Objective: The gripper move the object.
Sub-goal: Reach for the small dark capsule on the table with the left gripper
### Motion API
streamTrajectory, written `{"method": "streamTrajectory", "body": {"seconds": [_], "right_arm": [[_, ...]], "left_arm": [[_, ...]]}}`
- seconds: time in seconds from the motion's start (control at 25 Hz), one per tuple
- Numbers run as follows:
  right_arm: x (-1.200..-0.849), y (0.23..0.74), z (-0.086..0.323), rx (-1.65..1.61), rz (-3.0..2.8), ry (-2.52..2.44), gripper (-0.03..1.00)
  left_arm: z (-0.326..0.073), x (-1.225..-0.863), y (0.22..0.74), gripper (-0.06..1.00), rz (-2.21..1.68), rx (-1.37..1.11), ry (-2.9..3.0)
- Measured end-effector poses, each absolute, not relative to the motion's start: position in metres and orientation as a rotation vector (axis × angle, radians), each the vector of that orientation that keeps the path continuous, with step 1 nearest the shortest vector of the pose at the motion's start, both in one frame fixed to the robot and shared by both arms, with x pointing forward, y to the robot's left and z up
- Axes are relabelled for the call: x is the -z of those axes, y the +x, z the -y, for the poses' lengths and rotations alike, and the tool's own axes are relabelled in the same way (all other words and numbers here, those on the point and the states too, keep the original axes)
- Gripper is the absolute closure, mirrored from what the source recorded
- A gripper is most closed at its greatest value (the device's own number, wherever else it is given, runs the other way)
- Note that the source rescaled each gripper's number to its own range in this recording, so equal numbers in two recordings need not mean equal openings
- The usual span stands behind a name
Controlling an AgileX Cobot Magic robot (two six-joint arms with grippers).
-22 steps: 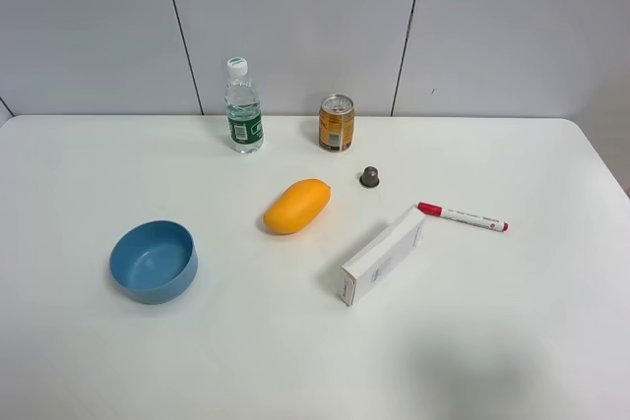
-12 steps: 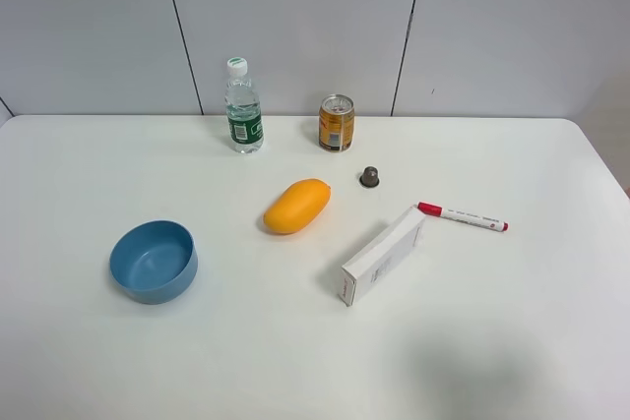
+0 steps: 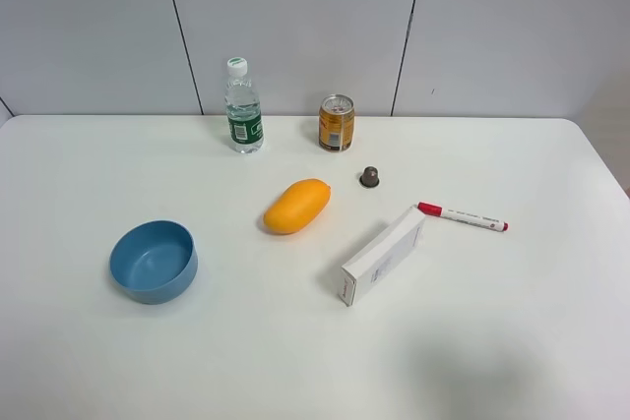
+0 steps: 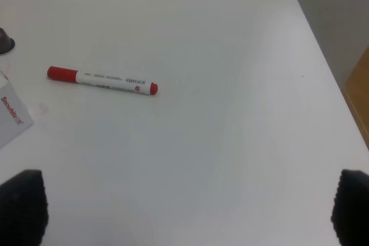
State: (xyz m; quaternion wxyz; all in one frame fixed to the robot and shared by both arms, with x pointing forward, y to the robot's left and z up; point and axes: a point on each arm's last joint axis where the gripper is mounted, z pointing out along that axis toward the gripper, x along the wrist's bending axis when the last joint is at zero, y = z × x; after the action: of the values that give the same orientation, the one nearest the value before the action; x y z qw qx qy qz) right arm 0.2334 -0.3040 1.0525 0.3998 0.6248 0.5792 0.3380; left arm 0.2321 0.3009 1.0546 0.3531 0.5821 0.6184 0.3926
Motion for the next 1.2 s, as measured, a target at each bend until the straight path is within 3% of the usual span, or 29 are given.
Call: {"method": "streamTrajectory", "body": {"seconds": [0.6, 0.92, 1.2], "right_arm": [[-1.052, 0.233, 0.304, -0.855, -1.465, 1.581, -0.03], [-1.052, 0.233, 0.304, -0.855, -1.465, 1.581, -0.03], [-1.052, 0.233, 0.304, -0.855, -1.465, 1.581, -0.03]], "left_arm": [[-0.301, -1.055, 0.235, -0.06, -1.611, -0.996, 1.517], [-0.303, -1.097, 0.27, -0.06, -1.689, -0.912, 1.59], [-0.305, -1.129, 0.334, -0.06, -1.724, -0.82, 1.606]]}}
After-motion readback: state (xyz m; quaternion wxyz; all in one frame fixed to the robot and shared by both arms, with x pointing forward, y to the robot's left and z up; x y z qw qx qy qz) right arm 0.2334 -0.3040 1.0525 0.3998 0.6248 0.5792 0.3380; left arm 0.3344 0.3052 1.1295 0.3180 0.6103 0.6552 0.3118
